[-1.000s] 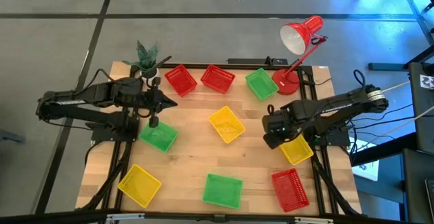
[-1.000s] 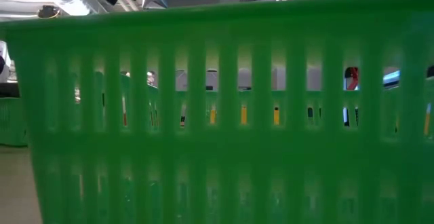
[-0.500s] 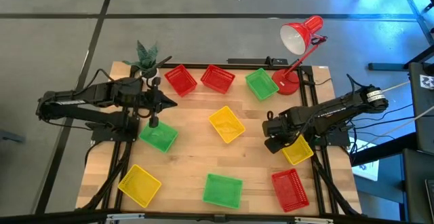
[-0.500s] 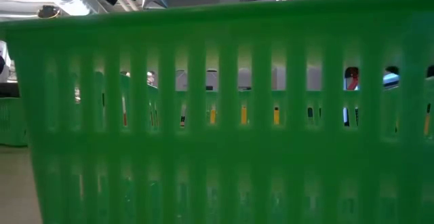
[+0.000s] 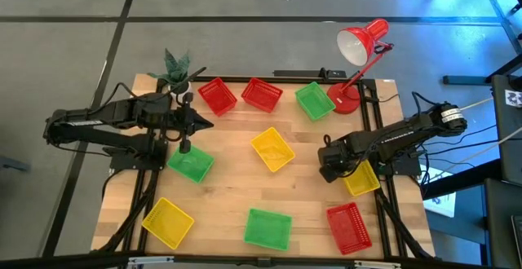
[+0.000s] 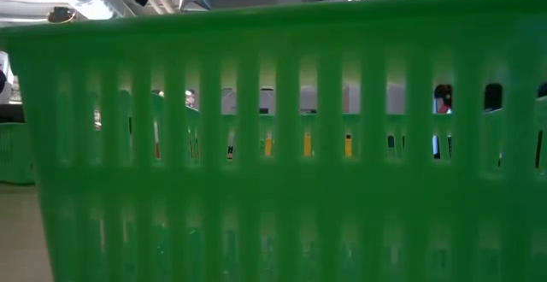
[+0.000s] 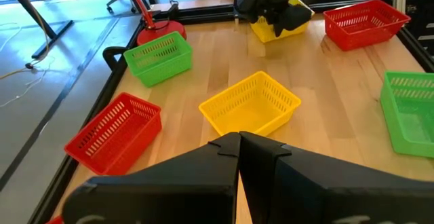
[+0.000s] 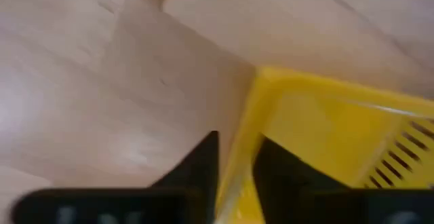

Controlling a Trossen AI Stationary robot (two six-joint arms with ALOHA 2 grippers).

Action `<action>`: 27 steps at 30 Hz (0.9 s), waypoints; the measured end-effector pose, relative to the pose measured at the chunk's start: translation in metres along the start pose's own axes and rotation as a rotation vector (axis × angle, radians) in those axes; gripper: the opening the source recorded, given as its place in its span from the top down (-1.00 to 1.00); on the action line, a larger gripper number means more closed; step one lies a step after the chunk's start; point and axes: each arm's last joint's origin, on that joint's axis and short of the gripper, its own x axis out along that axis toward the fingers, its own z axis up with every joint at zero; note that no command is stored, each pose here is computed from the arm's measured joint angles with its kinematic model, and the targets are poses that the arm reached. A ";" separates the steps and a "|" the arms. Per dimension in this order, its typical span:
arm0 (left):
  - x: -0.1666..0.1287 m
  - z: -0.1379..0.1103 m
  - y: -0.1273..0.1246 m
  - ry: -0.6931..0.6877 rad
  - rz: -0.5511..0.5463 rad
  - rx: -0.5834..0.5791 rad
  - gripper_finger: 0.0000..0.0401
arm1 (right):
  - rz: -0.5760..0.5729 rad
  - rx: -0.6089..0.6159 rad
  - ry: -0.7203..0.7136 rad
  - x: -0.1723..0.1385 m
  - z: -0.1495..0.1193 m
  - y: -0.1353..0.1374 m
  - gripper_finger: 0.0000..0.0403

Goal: Stack baskets by color
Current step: Stack the right yellow bin on the yellow bin

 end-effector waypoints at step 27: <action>0.000 0.000 0.000 0.001 -0.001 0.000 1.00 | 0.331 -0.279 -0.467 -0.162 0.100 0.094 0.99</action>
